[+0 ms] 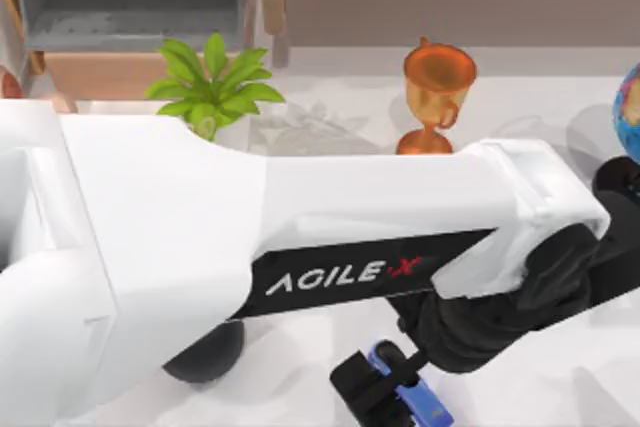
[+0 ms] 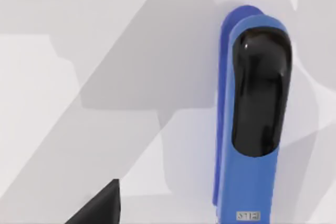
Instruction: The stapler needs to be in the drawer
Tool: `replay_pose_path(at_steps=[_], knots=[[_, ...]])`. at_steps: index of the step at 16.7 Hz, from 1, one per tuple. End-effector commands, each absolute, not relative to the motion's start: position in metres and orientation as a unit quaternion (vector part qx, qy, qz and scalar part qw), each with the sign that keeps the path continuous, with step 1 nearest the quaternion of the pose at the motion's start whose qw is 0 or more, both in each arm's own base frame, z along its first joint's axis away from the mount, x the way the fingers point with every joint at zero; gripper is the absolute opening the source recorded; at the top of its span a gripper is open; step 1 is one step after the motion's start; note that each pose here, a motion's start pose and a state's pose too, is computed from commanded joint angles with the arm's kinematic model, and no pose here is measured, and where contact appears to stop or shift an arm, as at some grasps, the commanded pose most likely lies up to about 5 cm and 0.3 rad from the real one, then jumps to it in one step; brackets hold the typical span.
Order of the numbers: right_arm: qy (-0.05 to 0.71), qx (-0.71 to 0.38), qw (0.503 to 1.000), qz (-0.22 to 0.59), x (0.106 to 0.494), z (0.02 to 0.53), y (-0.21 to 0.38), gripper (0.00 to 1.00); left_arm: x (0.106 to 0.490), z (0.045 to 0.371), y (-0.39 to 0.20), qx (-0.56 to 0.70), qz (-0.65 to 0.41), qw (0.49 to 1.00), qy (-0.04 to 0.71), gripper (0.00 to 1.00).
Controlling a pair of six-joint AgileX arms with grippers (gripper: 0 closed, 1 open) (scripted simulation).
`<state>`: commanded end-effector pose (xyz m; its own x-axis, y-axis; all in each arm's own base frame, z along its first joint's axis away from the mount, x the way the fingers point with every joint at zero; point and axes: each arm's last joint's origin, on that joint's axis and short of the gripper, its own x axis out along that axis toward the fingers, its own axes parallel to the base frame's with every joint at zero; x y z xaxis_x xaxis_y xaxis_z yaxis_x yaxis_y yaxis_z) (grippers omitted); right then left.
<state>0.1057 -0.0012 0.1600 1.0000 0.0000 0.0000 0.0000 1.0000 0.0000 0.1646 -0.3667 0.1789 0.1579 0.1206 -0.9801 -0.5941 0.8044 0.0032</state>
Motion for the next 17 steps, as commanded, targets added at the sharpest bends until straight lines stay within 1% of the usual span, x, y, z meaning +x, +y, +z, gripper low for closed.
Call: replay_pose_path(at_steps=[3,10,14,17], knots=[[0.000,0.000,1.000,0.000,0.106,0.160,-0.001,1.00,0.166,0.173,-0.366,-0.196,0.244,0.735,0.602,1.00],[0.000,0.000,1.000,0.000,0.106,0.160,-0.001,1.00,0.176,0.113,-0.359,-0.198,0.242,0.735,0.602,1.00],[0.000,0.000,1.000,0.000,0.106,0.160,-0.001,1.00,0.176,0.110,-0.358,-0.197,0.243,0.735,0.602,1.00],[0.000,0.000,1.000,0.000,0.106,0.160,-0.001,1.00,0.176,0.110,-0.358,-0.197,0.243,0.735,0.602,0.77]])
